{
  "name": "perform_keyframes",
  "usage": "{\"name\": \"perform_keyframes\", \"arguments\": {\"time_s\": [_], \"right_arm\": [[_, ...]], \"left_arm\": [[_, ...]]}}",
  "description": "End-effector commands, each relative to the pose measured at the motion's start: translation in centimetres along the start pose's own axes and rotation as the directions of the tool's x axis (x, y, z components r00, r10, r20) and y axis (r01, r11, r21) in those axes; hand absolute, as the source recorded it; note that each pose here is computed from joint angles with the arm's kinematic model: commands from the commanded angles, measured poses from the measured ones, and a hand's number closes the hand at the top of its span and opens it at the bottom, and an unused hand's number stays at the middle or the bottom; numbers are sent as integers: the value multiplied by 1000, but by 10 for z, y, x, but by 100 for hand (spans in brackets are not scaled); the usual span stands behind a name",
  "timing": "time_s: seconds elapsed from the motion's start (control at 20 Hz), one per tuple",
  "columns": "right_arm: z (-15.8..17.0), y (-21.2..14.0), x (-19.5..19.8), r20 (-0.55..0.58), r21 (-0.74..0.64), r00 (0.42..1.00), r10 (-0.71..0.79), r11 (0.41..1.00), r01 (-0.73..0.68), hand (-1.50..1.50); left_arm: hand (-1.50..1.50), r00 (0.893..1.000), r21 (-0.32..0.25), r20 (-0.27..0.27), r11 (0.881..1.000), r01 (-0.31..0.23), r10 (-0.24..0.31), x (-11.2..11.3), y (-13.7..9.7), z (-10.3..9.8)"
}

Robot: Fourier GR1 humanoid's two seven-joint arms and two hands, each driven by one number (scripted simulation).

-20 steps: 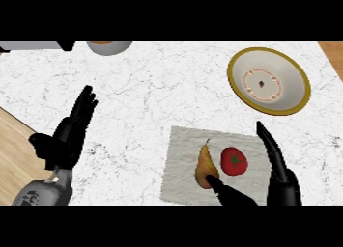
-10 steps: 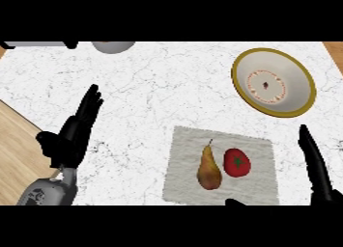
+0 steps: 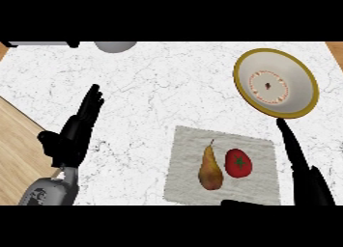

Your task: Pick the tomato from the placemat and place it in the bowl

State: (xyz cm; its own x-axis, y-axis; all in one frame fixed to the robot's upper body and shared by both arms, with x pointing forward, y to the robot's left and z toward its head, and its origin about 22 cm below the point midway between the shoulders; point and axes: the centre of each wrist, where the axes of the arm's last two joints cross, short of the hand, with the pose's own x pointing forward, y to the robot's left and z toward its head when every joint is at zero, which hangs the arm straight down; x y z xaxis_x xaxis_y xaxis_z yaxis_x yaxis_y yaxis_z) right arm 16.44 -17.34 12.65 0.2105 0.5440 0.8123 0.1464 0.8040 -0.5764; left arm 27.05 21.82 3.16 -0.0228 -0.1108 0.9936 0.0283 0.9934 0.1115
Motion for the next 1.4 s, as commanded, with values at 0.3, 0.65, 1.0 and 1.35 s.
{"name": "perform_keyframes", "arguments": {"time_s": [0.3, 0.65, 1.0, 1.35], "right_arm": [[-30, 3, -17, -63, 115, 998, 26, 993, -18, -150], [0, 20, -36, -16, 98, 996, -90, 991, 91, -150], [12, 11, -35, -16, 112, 987, -161, 980, 161, -150], [-3, 28, -56, -37, 140, 979, -200, 969, 203, -150]], "left_arm": [[0, 1000, 3, 16, 1000, 14, -14, -11, -4, -7], [0, 1000, 5, 19, 1000, 1, -1, -7, 9, -4], [0, 1000, 15, 7, 1000, 10, -10, -11, -6, 2], [0, 1000, 18, -3, 1000, -9, 9, -14, 4, -3]]}}
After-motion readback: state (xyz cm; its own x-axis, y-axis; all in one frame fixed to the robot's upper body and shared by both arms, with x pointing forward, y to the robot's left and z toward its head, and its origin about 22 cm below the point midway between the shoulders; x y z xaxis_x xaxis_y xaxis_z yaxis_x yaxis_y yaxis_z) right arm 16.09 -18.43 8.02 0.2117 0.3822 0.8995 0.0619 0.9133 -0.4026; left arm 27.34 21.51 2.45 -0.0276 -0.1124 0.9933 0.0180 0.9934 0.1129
